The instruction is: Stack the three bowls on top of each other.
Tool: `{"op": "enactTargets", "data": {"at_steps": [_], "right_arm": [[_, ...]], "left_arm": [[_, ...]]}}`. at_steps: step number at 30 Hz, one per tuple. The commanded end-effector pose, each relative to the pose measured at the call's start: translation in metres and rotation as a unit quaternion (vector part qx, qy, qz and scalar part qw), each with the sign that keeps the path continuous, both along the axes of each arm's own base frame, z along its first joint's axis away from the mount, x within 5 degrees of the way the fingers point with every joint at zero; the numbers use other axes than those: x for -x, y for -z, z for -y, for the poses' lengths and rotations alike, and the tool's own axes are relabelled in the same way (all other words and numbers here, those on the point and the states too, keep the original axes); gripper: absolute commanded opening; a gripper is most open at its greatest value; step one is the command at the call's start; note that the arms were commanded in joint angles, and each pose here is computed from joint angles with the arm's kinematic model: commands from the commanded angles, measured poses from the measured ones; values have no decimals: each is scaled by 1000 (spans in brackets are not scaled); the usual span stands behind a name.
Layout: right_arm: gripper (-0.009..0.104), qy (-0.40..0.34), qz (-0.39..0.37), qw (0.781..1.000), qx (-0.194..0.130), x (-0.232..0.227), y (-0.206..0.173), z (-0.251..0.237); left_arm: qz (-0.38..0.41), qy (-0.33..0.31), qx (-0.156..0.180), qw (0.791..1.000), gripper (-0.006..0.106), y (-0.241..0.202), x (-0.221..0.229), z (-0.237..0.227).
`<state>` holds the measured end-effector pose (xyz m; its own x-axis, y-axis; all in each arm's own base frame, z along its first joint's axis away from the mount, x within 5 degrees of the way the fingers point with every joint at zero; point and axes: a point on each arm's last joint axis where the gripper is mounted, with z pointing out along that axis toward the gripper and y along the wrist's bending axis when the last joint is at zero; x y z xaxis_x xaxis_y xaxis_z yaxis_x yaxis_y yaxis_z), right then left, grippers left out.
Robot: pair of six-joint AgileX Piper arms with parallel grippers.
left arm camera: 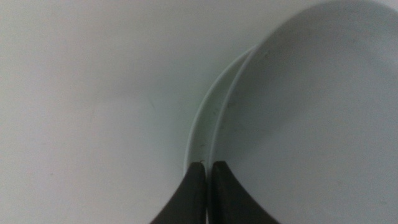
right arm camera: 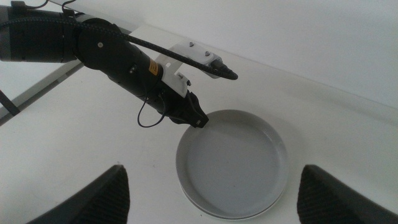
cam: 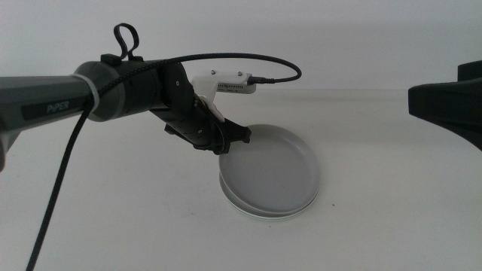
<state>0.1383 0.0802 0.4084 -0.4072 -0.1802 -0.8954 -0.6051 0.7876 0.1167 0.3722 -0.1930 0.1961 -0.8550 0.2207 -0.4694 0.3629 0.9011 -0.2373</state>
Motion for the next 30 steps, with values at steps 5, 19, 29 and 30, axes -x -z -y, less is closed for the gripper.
{"op": "enactTargets", "data": {"at_steps": [5,19,29,30], "right_arm": [[93,5,6,1000,0,0,-1,1],[93,5,6,1000,0,0,-1,1],[93,5,6,1000,0,0,-1,1],[93,5,6,1000,0,0,-1,1]], "left_arm": [[5,-5,4,1000,17,-4,-1,-1],[4,14,-16,1000,94,-47,-6,-20],[70,-131,16,989,94,-121,23,-135],[76,-142,17,987,94,-123,33,-143]]}}
